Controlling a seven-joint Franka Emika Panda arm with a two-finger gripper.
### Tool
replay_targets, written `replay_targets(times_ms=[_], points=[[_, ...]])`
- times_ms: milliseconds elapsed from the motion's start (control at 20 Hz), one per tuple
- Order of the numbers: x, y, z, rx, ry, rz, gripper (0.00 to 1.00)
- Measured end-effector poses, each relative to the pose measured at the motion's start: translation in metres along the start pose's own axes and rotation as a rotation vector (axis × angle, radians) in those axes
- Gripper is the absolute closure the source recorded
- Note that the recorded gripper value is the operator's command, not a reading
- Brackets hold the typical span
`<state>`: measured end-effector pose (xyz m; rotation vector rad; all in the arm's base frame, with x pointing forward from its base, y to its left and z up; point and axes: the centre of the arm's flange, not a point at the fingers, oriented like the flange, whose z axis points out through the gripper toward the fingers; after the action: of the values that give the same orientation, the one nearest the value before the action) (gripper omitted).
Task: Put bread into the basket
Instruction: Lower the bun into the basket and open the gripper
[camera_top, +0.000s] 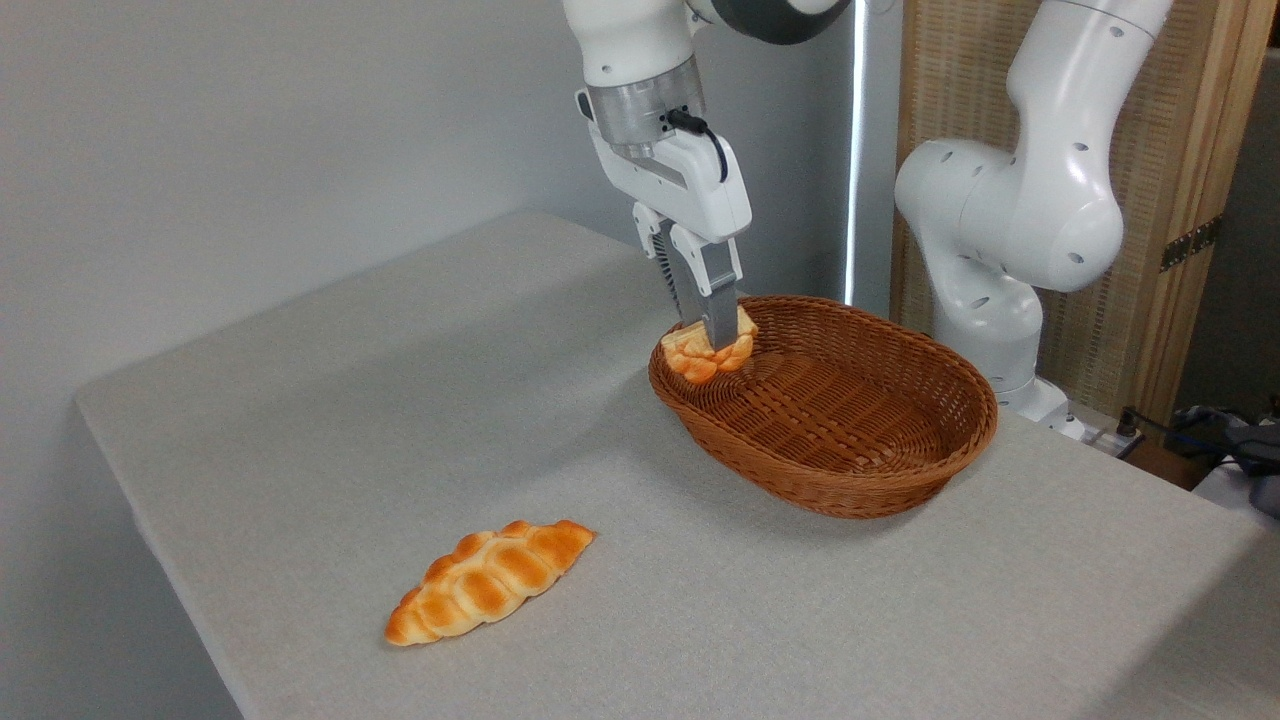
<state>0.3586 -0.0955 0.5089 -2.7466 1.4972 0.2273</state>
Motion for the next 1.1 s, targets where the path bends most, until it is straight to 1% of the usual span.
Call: replay_targets(times_ms=[50, 150, 200, 350, 400, 850, 1100], points=[[0.0, 0.005, 0.002, -0.017, -0.011, 0.012, 0.58], [-0.006, 0.008, 0.006, -0.057, -0.023, 0.025, 0.52], [-0.008, 0.009, 0.009, -0.071, -0.026, 0.028, 0.45], [-0.007, 0.015, 0.022, -0.093, -0.045, 0.048, 0.1], [-0.006, 0.017, 0.026, -0.098, -0.052, 0.055, 0.01], [-0.001, 0.022, 0.036, -0.112, -0.073, 0.088, 0.0], [-0.001, 0.022, 0.037, -0.113, -0.074, 0.091, 0.0]])
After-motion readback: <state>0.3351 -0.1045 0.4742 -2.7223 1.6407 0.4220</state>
